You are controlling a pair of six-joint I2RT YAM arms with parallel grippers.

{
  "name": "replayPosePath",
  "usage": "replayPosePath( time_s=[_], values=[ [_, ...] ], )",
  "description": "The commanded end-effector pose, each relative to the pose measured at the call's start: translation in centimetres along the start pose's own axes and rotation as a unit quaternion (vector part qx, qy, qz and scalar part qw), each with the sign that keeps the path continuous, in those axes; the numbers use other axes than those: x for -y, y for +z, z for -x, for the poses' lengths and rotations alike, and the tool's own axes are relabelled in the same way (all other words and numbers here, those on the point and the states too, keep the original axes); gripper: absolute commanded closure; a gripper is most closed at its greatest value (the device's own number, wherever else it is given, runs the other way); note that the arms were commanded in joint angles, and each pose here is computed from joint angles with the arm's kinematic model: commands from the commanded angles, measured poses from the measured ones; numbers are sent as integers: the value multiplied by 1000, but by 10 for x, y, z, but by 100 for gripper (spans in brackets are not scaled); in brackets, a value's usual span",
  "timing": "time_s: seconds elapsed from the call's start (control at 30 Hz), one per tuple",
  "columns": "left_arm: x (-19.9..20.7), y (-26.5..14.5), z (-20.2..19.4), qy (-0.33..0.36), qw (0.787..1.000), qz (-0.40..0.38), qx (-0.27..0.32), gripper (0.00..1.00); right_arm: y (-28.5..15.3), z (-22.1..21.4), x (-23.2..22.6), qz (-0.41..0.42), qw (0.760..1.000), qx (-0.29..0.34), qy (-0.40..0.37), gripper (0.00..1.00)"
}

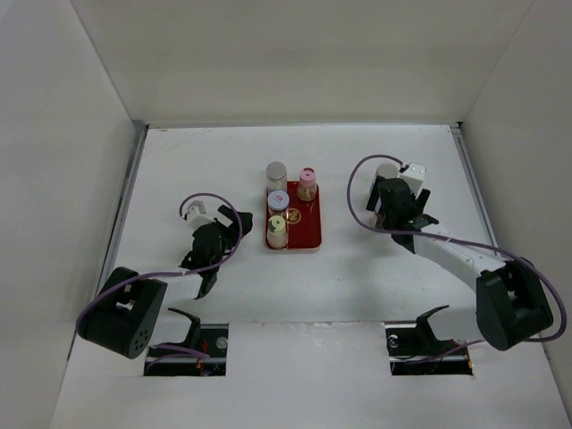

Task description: Organize the condiment bottles

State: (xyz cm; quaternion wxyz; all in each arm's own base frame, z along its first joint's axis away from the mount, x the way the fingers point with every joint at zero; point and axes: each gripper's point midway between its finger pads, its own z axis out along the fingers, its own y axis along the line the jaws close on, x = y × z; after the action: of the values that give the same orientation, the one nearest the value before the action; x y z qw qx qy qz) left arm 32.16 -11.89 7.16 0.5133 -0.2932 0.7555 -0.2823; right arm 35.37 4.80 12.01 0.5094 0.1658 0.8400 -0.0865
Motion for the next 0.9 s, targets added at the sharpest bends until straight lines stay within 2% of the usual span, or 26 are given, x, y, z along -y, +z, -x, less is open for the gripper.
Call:
replayPosePath(
  time_s=[0.0, 0.13, 0.33, 0.47, 0.53, 0.7, 0.87],
  values=[
    [12, 2, 9, -7, 1000, -18, 16, 0, 14, 16, -21, 32, 999, 6, 13, 1],
    [14, 1, 9, -8, 1000, -22, 13, 0, 27, 4, -31, 41, 999, -17, 14, 12],
    [13, 3, 4, -7, 1000, -22, 6, 0, 25, -10, -33, 48, 998, -30, 28, 15],
    [12, 3, 6, -7, 1000, -19, 10, 0, 13, -4, -40, 61, 998, -19, 30, 40],
    [13, 3, 5, -8, 1000, -22, 7, 0, 1, 6, -52, 77, 997, -6, 31, 48],
    [12, 3, 6, -7, 1000, -18, 11, 0, -42, 48, -112, 153, 987, 34, 39, 50],
    [13, 2, 7, -7, 1000, -19, 13, 0, -68, 67, -182, 223, 973, 50, 41, 48]
  ],
)
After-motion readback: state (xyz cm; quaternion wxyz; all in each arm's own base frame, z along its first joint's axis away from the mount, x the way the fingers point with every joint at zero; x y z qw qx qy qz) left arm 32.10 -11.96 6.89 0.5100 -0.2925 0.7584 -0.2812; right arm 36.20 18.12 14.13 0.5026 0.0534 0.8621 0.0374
